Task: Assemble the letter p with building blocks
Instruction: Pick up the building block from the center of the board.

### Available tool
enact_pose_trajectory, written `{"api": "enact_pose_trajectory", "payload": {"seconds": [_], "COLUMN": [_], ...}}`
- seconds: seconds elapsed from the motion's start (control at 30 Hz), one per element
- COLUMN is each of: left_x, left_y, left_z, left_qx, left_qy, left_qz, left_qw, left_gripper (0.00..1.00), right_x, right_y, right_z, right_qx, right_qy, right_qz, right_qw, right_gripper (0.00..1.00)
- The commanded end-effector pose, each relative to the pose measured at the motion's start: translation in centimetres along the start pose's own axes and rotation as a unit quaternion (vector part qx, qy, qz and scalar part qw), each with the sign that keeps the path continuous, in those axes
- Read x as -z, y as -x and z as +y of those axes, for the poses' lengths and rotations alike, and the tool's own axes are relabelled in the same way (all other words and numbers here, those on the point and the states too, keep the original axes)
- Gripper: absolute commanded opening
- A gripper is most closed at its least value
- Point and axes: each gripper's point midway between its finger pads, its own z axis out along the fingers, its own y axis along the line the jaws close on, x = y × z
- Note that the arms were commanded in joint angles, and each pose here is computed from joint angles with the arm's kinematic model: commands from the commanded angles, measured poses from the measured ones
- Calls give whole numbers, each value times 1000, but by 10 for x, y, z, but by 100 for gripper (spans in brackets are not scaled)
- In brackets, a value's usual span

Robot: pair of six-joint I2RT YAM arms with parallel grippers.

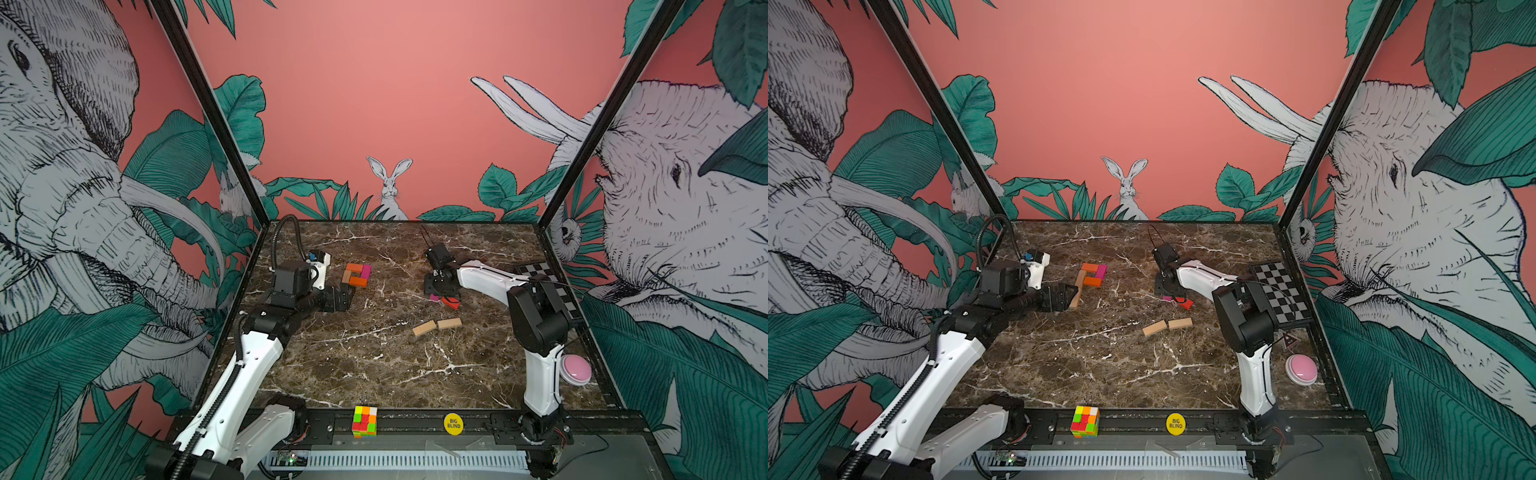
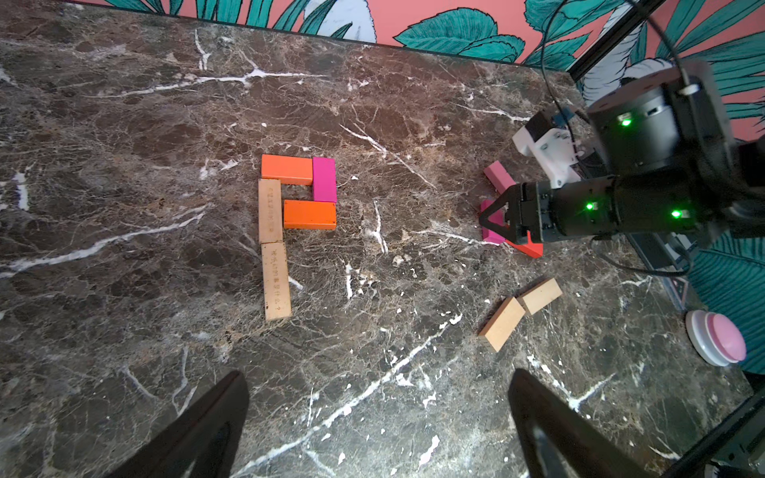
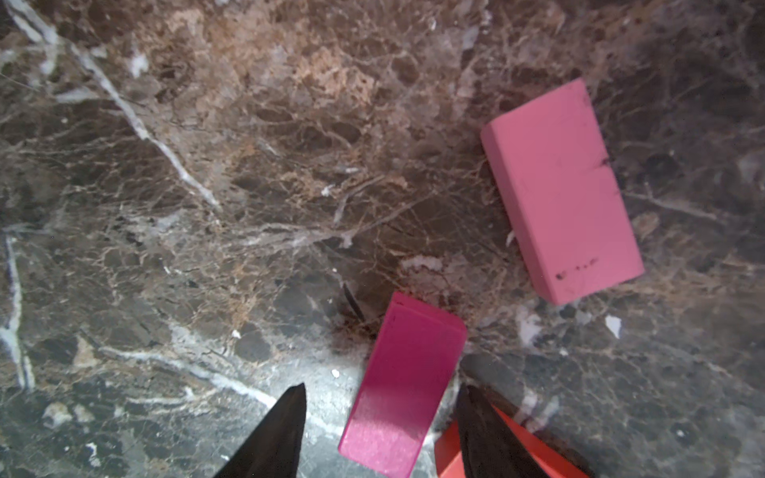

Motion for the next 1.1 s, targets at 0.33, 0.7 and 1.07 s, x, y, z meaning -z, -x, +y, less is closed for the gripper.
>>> {"api": "enact_pose_trajectory", "payload": {"seconds": [0.33,0.7,1.07], "left_x": [1,2,2], "left_y": [-1,-1,-4], "left_z": [-3,-3,-2], "left_qx": [3,6,11], "left_qy": [-19,-22,-21], "left_qz": [-9,-11,-8], "left_qw": [1000,1000,1000], "left_gripper": [99,100,100], "right_x": [-16,-24,25], "right_y": [2,-6,13], "right_z": [-4,-3,51], "right_qx": [-13,60,272], "right_qy": [-17,-15,122], "right_qz": [9,32,3], "right_qw": [1000,998,954], "right_gripper": [49,18,16]}}
